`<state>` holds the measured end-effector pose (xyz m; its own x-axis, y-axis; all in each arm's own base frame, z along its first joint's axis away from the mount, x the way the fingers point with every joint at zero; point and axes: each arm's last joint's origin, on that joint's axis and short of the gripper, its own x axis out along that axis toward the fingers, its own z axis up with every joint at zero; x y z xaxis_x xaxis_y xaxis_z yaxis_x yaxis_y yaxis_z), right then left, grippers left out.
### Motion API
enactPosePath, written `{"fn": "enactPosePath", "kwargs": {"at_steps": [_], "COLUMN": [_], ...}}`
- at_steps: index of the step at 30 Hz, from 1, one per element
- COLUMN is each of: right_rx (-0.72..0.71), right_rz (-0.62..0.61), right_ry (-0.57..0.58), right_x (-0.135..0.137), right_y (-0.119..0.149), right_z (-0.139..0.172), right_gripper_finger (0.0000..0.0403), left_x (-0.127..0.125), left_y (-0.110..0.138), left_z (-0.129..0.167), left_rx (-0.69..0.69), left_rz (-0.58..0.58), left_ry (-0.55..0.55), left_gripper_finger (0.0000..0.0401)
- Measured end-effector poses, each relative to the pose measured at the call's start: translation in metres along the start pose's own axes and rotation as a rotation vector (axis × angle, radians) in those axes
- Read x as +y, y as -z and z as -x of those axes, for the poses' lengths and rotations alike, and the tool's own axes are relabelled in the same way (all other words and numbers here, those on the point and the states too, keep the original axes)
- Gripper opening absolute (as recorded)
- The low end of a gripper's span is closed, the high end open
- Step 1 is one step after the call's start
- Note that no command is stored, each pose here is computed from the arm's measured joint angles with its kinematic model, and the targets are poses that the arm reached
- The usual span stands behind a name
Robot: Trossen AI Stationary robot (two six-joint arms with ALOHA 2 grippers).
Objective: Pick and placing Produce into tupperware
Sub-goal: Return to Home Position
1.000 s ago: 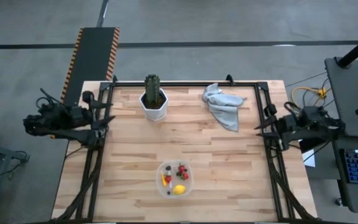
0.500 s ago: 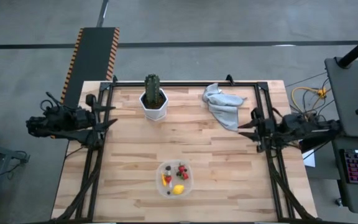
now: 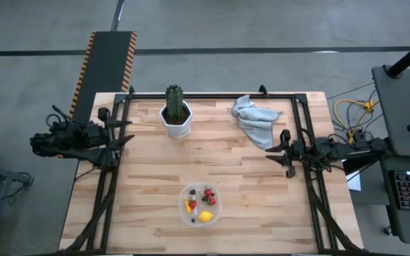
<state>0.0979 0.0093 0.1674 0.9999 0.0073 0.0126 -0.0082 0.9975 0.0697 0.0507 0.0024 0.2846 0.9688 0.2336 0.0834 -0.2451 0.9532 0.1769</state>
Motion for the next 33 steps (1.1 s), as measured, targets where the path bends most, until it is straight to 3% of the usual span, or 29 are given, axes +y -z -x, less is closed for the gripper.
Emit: {"fn": "enactPosePath", "kwargs": {"at_steps": [7, 14, 19, 24, 33], "right_rx": [0.088, 0.122, 0.104, 0.099, 0.043], "right_rz": [-0.004, -0.002, 0.010, 0.013, 0.041], "right_ry": [-0.003, 0.022, 0.044, 0.044, 0.040], "right_x": [0.000, 0.000, -0.001, -0.001, 0.000], "right_y": [0.007, 0.010, 0.009, 0.008, 0.003], "right_z": [-0.005, -0.008, -0.007, -0.007, -0.008], "right_gripper_finger": [0.0100, 0.0100, 0.0100, 0.0100, 0.0100], "left_x": [-0.001, -0.006, -0.025, -0.035, -0.034], "left_y": [0.002, 0.008, 0.038, 0.066, 0.096], "left_z": [-0.001, -0.010, -0.029, -0.036, -0.037], "left_rx": [0.021, 0.069, 0.133, 0.116, 0.038], "left_rz": [0.007, 0.096, 0.101, 0.137, 0.178], "left_ry": [0.002, 0.019, 0.124, 0.147, 0.073], "left_gripper_finger": [0.0212, 0.0212, 0.0212, 0.0212, 0.0212]}}
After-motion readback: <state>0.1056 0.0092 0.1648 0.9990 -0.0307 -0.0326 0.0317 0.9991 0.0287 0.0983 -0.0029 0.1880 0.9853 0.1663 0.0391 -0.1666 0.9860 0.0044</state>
